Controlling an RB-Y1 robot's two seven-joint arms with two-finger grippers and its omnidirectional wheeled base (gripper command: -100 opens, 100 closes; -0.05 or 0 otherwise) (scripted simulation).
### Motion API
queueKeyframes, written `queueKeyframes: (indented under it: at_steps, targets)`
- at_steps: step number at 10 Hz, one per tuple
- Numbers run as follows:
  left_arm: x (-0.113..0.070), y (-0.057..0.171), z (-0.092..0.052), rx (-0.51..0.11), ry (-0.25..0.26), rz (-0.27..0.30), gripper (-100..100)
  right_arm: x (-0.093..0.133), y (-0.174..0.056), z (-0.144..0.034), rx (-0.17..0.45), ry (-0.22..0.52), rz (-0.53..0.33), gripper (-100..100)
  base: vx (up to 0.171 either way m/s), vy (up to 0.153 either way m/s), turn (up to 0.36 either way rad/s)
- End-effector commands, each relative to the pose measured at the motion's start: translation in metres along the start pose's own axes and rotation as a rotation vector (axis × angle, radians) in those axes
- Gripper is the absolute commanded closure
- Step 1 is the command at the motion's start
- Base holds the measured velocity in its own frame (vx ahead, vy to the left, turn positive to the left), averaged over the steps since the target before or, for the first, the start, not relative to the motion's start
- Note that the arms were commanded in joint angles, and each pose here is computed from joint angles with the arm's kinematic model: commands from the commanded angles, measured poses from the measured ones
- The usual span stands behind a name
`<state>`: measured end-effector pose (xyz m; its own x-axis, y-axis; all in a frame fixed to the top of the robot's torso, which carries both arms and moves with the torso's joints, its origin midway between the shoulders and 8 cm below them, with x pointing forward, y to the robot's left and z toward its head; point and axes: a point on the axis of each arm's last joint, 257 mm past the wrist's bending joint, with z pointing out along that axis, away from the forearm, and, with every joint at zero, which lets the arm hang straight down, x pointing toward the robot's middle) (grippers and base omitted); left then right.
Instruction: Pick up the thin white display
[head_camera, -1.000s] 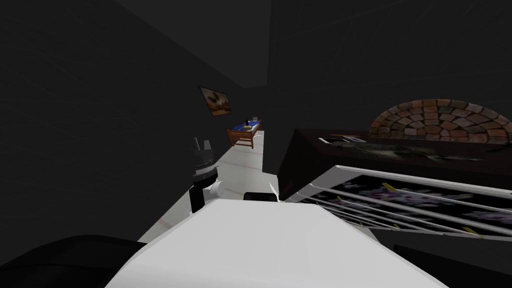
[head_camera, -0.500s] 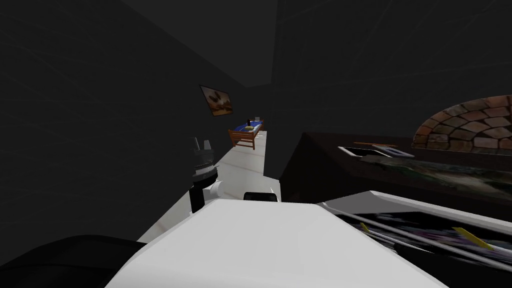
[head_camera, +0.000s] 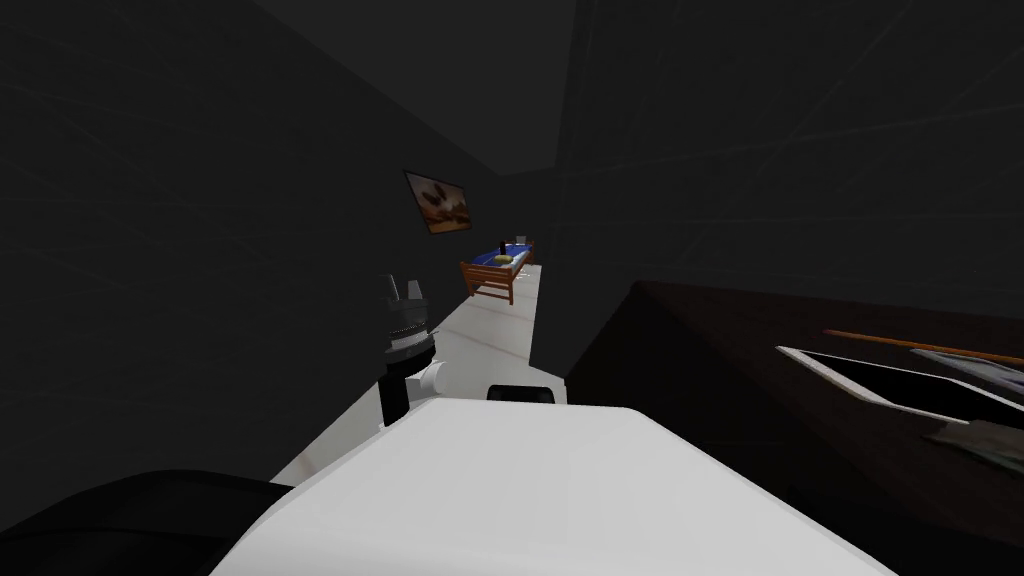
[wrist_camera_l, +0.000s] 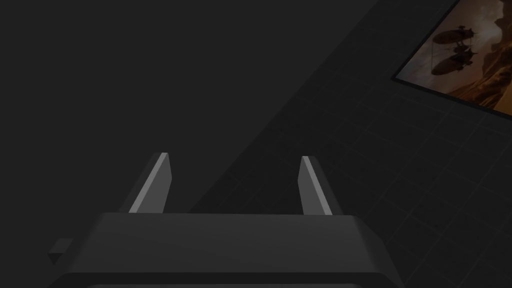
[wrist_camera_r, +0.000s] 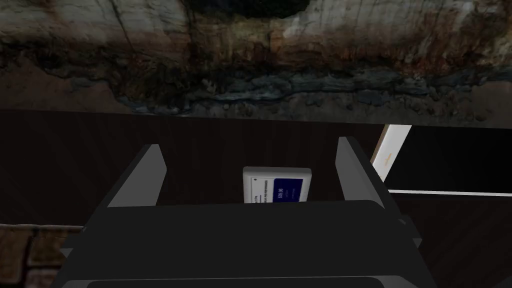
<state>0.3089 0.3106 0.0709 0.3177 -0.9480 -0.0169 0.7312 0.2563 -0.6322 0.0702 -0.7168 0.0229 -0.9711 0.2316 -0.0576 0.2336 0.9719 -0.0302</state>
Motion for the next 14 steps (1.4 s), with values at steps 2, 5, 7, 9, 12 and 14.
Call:
queueKeyframes:
  at_steps: [2, 5, 7, 9, 12, 14]
  targets:
    - [0.000, 0.000, 0.000, 0.000, 0.000, 0.000, 0, 0.012, 0.013, 0.007, -0.050, 0.057, 0.002, -100, 0.217, -0.071, 0.075]
    - [0.000, 0.000, 0.000, 0.000, 0.000, 0.000, 0, 0.001, 0.008, 0.018, -0.037, 0.038, -0.007, -100, 0.040, -0.014, -0.003]
    - [0.000, 0.000, 0.000, 0.000, 0.000, 0.000, 0, -0.003, 0.006, 0.025, -0.038, 0.036, -0.011, -100, -0.025, 0.032, -0.035]
    - [0.000, 0.000, 0.000, 0.000, 0.000, 0.000, 0, -0.003, 0.006, 0.026, -0.036, 0.035, -0.011, -100, -0.006, 0.005, 0.002]
    - [0.000, 0.000, 0.000, 0.000, 0.000, 0.000, 0, -0.002, 0.006, 0.026, -0.037, 0.036, -0.009, 100, 0.000, 0.000, 0.000]
    - [0.000, 0.000, 0.000, 0.000, 0.000, 0.000, 0, -0.003, 0.006, 0.026, -0.037, 0.035, -0.010, 100, 0.000, 0.000, 0.000]
